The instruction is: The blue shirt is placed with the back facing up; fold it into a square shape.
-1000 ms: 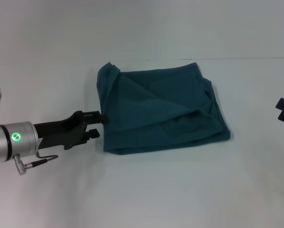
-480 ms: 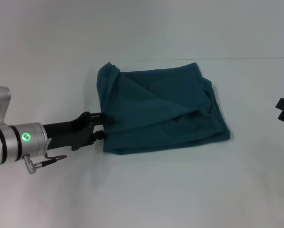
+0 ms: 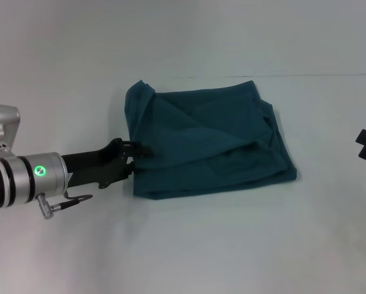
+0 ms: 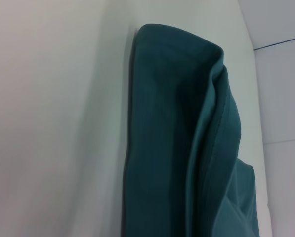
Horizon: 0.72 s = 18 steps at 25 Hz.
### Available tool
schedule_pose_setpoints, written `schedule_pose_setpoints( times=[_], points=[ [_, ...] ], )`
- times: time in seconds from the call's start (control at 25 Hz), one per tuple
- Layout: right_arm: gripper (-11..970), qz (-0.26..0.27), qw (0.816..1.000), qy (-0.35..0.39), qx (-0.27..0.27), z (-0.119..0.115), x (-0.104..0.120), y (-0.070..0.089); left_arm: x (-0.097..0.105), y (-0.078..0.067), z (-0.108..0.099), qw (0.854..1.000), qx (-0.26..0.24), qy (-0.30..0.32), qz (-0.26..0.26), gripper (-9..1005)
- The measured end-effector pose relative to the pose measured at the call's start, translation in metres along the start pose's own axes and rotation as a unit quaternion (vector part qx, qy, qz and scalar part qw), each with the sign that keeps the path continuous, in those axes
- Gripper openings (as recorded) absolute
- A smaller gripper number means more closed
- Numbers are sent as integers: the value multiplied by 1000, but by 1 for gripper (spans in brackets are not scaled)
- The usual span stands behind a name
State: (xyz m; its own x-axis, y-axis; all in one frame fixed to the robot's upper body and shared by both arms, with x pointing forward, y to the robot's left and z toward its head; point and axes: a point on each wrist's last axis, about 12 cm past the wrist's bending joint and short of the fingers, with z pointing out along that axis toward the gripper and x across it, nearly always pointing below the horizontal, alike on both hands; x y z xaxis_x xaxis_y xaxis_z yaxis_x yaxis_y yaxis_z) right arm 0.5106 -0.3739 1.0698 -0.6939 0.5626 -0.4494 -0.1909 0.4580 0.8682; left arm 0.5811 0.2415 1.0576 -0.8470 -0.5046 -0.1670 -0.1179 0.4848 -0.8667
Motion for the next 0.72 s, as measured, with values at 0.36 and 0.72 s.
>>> schedule_pose_setpoints(
  times=[0.36, 0.72],
  points=[
    [687, 2, 1000, 0, -1, 0, 1, 0, 1, 2, -3, 1000, 1, 0, -1, 258],
    [687, 3, 1000, 1, -2, 1, 1, 0, -4, -13, 0, 999, 39, -3, 7, 84]
  ],
)
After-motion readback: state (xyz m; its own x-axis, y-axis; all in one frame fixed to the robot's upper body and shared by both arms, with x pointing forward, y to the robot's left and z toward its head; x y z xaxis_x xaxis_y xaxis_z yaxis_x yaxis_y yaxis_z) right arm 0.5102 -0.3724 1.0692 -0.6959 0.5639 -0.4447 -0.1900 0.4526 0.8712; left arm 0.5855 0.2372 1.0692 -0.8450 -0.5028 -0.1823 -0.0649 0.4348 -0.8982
